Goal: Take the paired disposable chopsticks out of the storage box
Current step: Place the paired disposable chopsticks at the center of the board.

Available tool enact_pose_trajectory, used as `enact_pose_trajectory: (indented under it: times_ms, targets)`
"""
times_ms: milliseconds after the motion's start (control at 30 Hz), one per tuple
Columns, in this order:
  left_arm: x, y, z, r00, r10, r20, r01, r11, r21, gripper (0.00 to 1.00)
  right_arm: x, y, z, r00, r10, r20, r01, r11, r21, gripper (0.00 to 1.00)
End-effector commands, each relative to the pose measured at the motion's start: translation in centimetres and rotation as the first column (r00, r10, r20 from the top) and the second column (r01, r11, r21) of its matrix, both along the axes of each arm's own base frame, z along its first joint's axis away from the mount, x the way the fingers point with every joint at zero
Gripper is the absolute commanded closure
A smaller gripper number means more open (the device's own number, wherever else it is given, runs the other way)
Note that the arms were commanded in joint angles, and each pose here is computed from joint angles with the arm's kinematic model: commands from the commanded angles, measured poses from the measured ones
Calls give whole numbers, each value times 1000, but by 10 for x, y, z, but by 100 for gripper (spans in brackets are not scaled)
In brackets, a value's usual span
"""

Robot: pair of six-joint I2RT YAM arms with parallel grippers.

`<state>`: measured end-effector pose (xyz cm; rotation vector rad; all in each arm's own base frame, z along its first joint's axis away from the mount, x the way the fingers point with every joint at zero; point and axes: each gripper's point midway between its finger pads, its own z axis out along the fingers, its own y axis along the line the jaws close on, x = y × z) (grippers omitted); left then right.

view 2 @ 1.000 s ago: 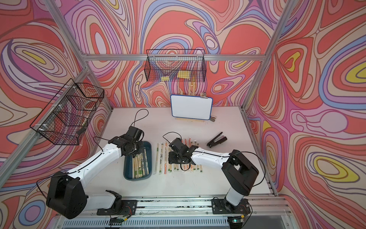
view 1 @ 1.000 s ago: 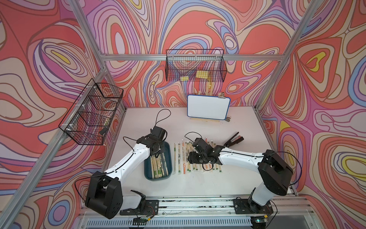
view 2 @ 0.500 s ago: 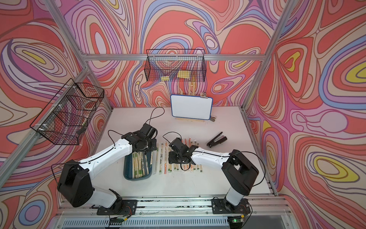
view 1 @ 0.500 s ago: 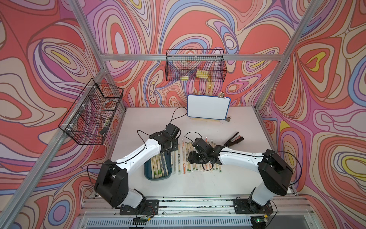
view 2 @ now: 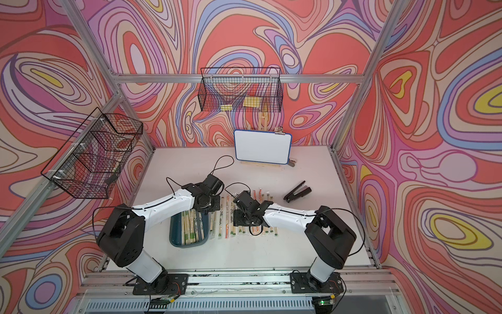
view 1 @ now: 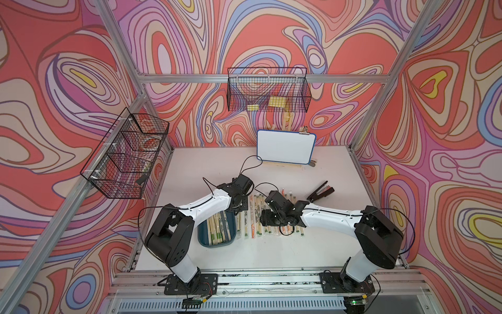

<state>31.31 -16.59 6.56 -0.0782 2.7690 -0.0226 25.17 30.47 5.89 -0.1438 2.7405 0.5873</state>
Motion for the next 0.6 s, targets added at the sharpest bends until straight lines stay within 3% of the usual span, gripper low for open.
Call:
enact_pose_trajectory:
  times_ms: [0, 233, 567]
  targets:
    - [-5, 16, -8, 1000, -9, -2, 9, 996, 86, 100, 0, -6, 6, 1000, -13, 16, 13, 1000, 5, 37]
    - [-10, 31, -9, 1000, -5, 6, 4, 994, 113, 100, -1, -6, 4, 1000, -14, 11, 14, 1000, 8, 37]
    - [1, 13, -14, 1000, -19, -1, 19, 999, 51, 100, -1, -7, 3, 1000, -15, 11, 15, 1000, 3, 37]
